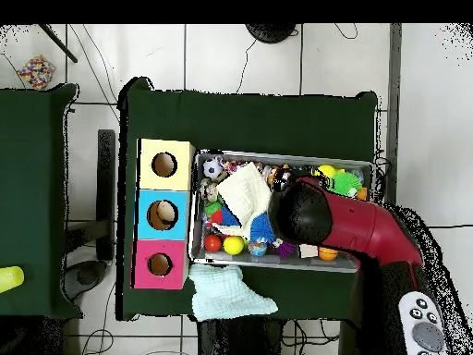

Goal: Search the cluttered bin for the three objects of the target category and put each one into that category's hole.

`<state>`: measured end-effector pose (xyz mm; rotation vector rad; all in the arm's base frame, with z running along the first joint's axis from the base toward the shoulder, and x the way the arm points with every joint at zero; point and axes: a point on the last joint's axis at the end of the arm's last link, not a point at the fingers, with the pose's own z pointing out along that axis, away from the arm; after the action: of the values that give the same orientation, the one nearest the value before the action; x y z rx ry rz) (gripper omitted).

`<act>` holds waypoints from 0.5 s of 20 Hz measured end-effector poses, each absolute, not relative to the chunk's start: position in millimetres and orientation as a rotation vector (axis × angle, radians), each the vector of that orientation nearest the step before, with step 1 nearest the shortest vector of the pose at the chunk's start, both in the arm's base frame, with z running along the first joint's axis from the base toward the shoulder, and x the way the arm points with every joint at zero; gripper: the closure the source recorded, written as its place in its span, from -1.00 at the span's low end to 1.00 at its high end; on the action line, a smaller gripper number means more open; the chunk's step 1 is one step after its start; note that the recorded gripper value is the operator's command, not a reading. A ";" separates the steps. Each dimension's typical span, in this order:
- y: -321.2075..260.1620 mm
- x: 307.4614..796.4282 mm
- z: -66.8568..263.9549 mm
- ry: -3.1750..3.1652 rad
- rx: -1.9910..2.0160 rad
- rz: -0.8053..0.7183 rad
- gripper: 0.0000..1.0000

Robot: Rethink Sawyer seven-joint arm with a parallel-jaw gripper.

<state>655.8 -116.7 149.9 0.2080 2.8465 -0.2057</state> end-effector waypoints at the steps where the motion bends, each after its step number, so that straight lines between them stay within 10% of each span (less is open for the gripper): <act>1: -120.3 654.7 151.9 2.869 0.224 -0.192 -1.00; 10: -151.9 637.0 155.0 3.009 0.329 -0.155 -1.00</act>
<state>637.0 -151.9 155.0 0.3291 3.0091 -0.1550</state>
